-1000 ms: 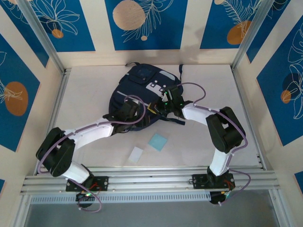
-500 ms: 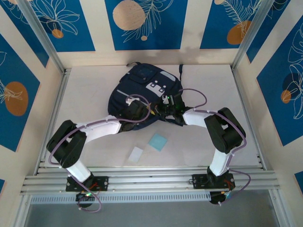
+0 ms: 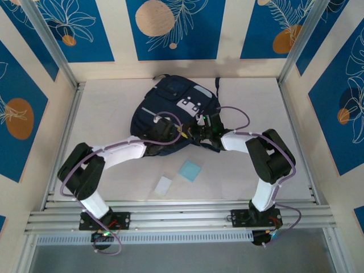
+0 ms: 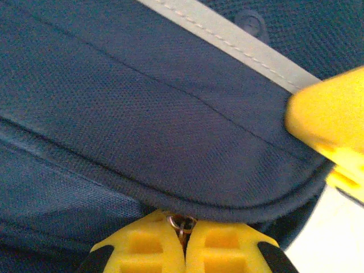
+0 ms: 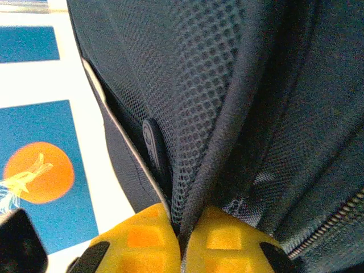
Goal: Pack books, pencil case, and school supplies into a backpack
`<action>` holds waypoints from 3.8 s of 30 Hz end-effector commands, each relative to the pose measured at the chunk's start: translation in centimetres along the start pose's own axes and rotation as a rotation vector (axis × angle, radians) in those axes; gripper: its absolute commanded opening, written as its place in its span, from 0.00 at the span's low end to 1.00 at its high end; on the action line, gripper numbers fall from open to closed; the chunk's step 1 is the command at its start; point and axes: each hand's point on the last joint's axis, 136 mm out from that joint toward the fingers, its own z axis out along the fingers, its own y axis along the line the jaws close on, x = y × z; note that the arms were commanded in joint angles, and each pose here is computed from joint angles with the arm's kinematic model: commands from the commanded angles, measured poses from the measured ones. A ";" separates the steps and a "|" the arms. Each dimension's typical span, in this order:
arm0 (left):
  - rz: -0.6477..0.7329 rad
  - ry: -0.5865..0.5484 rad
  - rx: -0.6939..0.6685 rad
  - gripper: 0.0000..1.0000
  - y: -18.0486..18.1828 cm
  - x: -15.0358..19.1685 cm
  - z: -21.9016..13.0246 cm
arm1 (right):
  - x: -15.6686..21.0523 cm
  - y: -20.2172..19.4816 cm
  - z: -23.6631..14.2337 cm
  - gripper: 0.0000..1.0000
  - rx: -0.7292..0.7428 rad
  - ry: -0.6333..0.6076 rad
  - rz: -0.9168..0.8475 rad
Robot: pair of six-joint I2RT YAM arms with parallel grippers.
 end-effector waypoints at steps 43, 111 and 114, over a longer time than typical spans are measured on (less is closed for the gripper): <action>0.286 0.351 0.377 0.00 -4.4 1.3 -4.8 | -14.2 -0.6 -10.0 0.50 0.235 -0.141 -0.226; -0.069 -0.086 0.130 1.00 5.9 -4.8 -6.4 | 10.3 -7.7 -14.3 0.99 0.696 0.205 -0.450; -0.082 -0.108 0.160 1.00 5.7 -4.6 -6.8 | 11.9 -9.7 -14.1 0.99 0.788 0.234 -0.477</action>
